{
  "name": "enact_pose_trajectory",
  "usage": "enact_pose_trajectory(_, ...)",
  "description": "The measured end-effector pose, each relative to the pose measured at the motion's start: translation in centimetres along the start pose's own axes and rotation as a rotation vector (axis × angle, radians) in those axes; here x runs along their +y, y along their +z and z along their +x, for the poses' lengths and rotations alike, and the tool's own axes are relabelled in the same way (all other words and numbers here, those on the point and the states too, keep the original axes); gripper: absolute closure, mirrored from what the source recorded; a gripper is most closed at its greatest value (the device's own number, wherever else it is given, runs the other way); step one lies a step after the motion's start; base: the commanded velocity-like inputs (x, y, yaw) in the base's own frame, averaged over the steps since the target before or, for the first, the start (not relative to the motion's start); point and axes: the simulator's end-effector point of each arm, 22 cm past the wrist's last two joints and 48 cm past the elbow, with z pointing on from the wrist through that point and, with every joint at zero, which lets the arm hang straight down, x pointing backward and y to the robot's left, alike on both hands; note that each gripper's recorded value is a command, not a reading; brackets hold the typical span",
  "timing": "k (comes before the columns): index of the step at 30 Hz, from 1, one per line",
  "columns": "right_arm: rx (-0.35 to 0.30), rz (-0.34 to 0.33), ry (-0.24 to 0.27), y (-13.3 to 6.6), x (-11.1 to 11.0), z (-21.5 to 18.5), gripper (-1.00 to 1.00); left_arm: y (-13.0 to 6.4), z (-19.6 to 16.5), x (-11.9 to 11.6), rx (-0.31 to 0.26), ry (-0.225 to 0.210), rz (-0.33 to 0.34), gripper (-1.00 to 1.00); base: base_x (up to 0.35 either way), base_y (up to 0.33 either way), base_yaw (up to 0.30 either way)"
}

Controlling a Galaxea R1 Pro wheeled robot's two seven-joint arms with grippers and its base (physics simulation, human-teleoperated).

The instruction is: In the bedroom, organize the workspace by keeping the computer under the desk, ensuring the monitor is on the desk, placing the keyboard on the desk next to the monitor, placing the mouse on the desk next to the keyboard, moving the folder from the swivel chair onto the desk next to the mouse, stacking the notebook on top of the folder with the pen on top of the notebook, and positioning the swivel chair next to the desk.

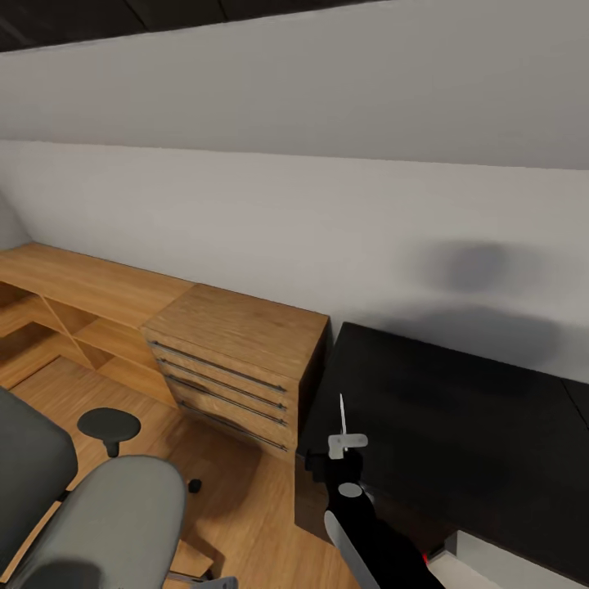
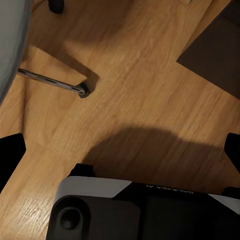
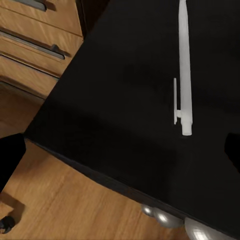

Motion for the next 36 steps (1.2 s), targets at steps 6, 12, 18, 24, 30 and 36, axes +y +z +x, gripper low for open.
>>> enact_pose_trajectory(6, -0.005, 0.002, 0.0, 0.0, 0.0, -0.1, -1.0, 0.0, 0.0, 0.0, 0.0, 0.0, 0.0, -1.0, 0.0, 0.0, 0.0)
enact_pose_trajectory(12, -0.006, 0.003, 0.001, 0.0, 0.0, -0.1, -1.0, 0.0, 0.0, 0.0, 0.0, 0.0, 0.0, -1.0, 0.0, 0.0, 0.0)
enact_pose_trajectory(18, -0.004, 0.005, 0.002, 0.0, -0.1, -0.1, -1.0, 0.0, 0.0, 0.0, 0.0, 0.002, 0.001, -1.0, 0.0, 0.0, 0.0)
enact_pose_trajectory(24, -0.005, 0.004, 0.002, 0.0, -0.1, -0.1, -1.0, 0.0, 0.0, 0.0, 0.0, 0.002, 0.001, -1.0, 0.0, 0.0, 0.0)
enact_pose_trajectory(30, -0.001, 0.012, 0.001, 0.1, -0.6, 0.1, -1.0, 0.0, 0.0, -0.1, -0.002, 0.002, 0.001, -1.0, 0.107, -0.058, 0.0)
enact_pose_trajectory(36, 0.007, 0.022, 0.006, 0.3, -1.0, 0.4, -1.0, 0.0, 0.0, -0.1, -0.001, 0.002, 0.002, -1.0, 0.03, -0.018, 0.0)
